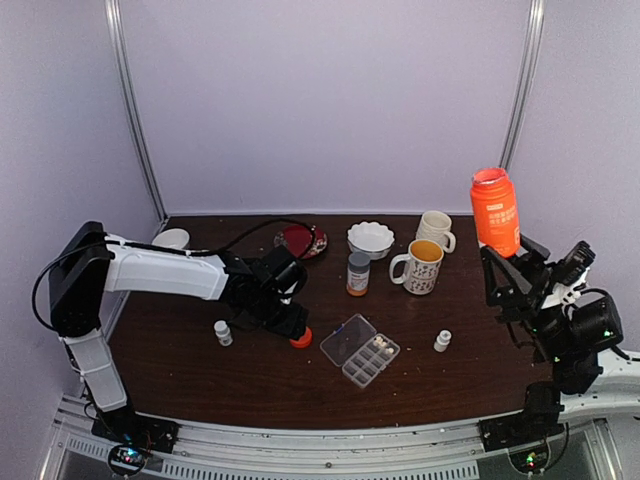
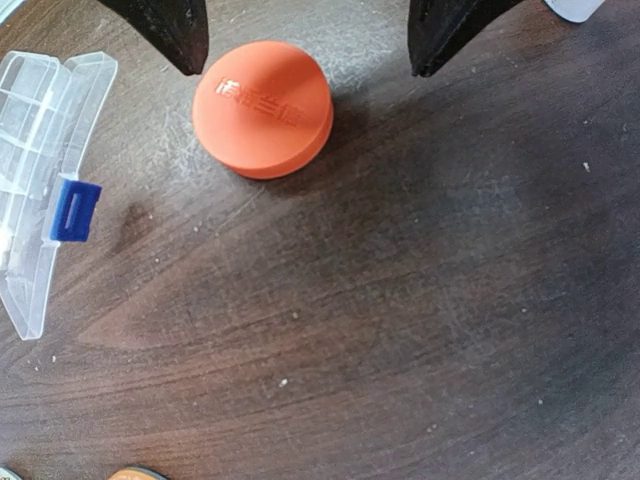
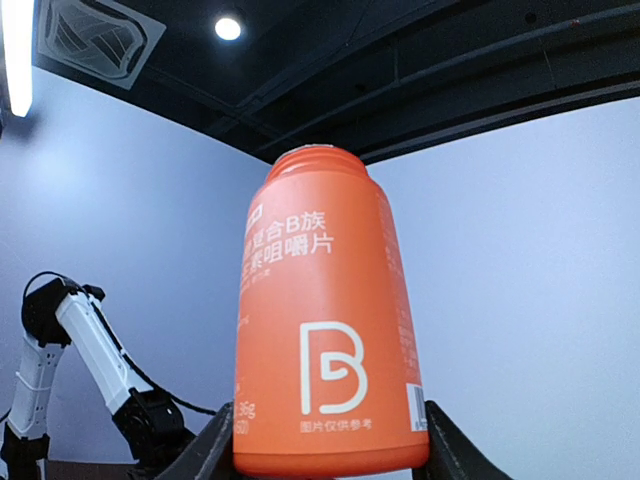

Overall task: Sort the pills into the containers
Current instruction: Pick up the lid of the pill bottle from the pill bottle.

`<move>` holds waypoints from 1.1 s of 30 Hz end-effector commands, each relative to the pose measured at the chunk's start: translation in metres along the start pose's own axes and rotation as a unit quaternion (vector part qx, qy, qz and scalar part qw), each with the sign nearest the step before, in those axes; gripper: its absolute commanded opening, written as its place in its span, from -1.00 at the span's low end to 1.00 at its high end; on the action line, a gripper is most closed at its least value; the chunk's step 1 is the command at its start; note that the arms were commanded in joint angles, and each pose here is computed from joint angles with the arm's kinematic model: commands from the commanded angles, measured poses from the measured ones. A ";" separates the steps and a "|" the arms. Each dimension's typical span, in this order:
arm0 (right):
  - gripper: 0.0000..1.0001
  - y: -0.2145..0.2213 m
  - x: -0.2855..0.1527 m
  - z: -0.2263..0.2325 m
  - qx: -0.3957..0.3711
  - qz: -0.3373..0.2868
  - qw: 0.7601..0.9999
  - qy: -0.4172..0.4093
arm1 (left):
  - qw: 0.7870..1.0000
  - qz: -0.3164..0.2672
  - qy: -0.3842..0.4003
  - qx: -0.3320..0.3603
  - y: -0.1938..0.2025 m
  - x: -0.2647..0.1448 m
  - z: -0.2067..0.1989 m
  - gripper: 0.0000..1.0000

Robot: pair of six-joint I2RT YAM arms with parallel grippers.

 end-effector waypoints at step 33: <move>-1.00 -0.028 -0.004 -0.001 0.010 -0.054 0.998 -0.009 | 0.997 0.062 -0.037 0.027 -0.002 0.029 -0.020 0.19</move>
Point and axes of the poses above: each gripper's point midway between its finger pads, its own x axis out along the fingers, its own z axis along the line the jaws close on, y = z × x, the point moved 3 cm from there along -x, back along the fingers, and after that the axes turned 3 degrees about x, right-handed, at the moved point
